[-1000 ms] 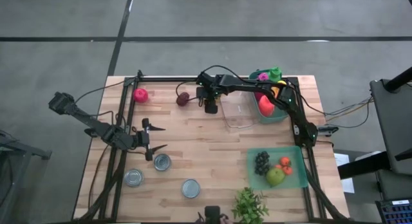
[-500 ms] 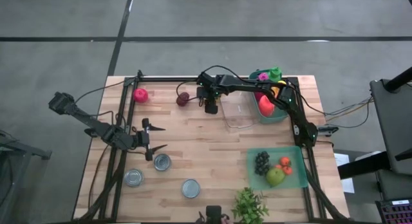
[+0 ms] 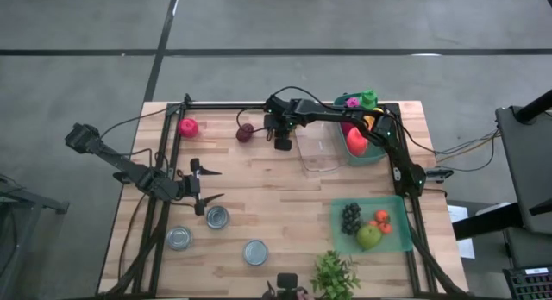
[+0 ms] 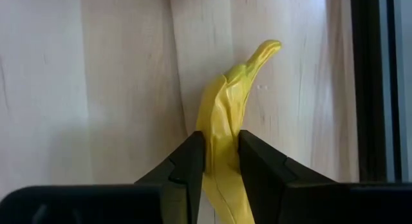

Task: Pick & Place Food Item
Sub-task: Put the banana into the green transparent bin, then put the dark red apple into the green transparent bin

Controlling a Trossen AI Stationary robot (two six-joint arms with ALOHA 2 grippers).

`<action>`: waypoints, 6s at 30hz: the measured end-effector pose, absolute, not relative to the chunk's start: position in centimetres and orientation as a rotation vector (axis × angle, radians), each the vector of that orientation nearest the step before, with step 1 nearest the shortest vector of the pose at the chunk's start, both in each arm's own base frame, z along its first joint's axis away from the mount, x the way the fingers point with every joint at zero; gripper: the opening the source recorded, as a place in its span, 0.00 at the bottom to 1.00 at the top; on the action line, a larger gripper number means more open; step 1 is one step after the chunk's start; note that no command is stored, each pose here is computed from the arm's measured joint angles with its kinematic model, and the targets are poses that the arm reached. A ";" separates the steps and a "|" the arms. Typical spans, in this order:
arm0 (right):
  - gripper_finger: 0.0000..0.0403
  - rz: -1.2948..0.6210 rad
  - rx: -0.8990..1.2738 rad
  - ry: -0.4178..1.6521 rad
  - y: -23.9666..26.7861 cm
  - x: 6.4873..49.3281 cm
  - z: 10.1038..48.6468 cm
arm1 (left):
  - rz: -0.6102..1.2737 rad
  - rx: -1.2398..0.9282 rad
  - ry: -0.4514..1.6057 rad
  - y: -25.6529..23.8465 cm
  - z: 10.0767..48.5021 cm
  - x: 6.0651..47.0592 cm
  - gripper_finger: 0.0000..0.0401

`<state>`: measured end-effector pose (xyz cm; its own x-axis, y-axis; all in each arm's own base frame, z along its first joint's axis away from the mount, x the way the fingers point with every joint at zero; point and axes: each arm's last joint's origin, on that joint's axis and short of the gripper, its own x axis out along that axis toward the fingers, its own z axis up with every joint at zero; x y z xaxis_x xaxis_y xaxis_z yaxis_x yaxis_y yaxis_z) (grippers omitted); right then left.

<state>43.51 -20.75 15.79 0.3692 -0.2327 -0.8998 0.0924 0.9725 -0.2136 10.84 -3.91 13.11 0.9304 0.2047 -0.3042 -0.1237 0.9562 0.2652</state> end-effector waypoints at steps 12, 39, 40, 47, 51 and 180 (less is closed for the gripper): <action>0.21 -0.214 -0.164 1.093 -19.5 43.6 19.3 | 0.170 0.245 0.336 -3.9 13.1 10.8 0.86; 0.21 -0.024 -0.257 0.814 -4.9 39.0 32.4 | 0.170 0.245 0.336 -3.9 13.1 10.8 0.86; 0.21 -0.039 -0.239 0.817 -4.4 38.7 32.4 | 0.170 0.245 0.336 -3.9 13.1 10.8 0.86; 0.21 -0.167 -0.152 0.826 -0.5 35.9 32.7 | 0.170 0.245 0.336 -3.9 13.1 10.8 0.86; 0.21 -0.178 -0.141 0.819 2.2 34.4 33.2 | 0.170 0.245 0.336 -3.9 13.1 10.8 0.86; 0.59 -0.706 -0.174 0.408 19.1 22.0 28.8 | 0.170 0.245 0.336 -3.9 13.1 10.8 0.86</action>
<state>21.99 19.11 28.85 0.6865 -0.6605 -0.3040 0.5934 0.7506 -0.2906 10.84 -3.91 13.10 0.9303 0.2046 -0.3043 -0.1235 0.9562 0.2653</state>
